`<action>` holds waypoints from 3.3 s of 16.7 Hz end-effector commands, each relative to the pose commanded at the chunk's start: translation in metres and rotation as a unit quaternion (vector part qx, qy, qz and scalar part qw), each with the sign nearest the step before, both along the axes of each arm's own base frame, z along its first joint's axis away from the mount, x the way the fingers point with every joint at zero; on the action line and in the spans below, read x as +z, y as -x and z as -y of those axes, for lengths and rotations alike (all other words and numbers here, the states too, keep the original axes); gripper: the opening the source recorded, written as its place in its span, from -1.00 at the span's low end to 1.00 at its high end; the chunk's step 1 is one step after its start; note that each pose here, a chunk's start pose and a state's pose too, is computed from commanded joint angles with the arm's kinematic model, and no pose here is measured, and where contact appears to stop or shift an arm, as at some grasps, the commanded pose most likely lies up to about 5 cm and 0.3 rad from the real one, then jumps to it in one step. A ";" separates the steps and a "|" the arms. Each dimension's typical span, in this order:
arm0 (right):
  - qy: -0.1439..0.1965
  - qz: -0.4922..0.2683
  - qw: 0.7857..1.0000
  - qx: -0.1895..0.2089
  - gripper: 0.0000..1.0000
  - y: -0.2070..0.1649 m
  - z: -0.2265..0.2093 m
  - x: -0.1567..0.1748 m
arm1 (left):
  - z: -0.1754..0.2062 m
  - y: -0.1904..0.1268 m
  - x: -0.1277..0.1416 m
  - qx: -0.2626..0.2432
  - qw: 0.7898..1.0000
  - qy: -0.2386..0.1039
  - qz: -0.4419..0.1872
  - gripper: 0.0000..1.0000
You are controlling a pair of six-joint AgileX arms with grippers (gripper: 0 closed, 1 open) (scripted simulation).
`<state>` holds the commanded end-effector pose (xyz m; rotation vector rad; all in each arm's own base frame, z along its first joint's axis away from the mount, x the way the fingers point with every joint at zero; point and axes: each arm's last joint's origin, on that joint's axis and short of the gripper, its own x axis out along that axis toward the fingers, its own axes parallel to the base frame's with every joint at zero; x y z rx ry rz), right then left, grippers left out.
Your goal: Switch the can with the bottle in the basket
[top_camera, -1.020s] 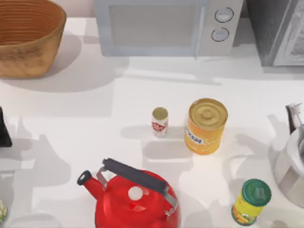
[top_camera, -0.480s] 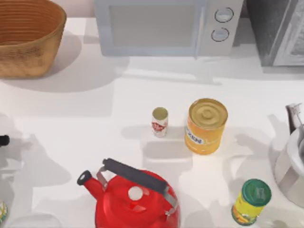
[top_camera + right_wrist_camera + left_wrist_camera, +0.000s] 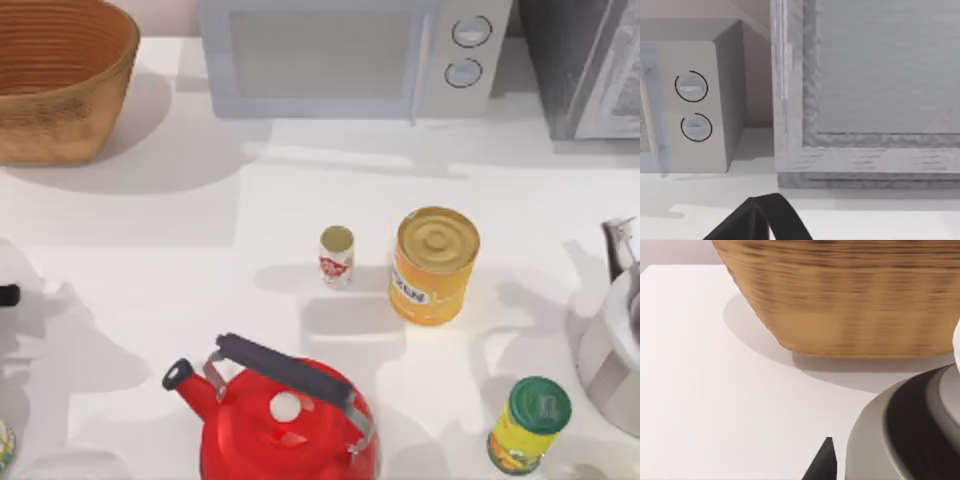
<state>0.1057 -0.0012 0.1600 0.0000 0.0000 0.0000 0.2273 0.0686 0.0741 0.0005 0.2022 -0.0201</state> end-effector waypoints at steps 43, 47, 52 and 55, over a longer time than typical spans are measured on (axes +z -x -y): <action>0.000 0.000 1.000 0.000 1.00 0.000 0.000 0.000 | 0.025 -0.205 0.225 -0.002 1.000 -0.004 0.003 -1.00; 0.000 0.000 1.000 0.000 1.00 0.000 0.000 0.000 | 0.026 -0.220 0.207 -0.003 1.000 -0.004 0.001 -1.00; 0.000 0.000 1.000 0.000 1.00 0.000 0.000 0.000 | 0.027 -0.221 0.206 -0.003 1.000 -0.004 0.001 -0.85; 0.000 0.000 1.000 0.000 1.00 0.000 0.000 0.000 | 0.027 -0.221 0.206 -0.003 1.000 -0.004 0.001 -0.40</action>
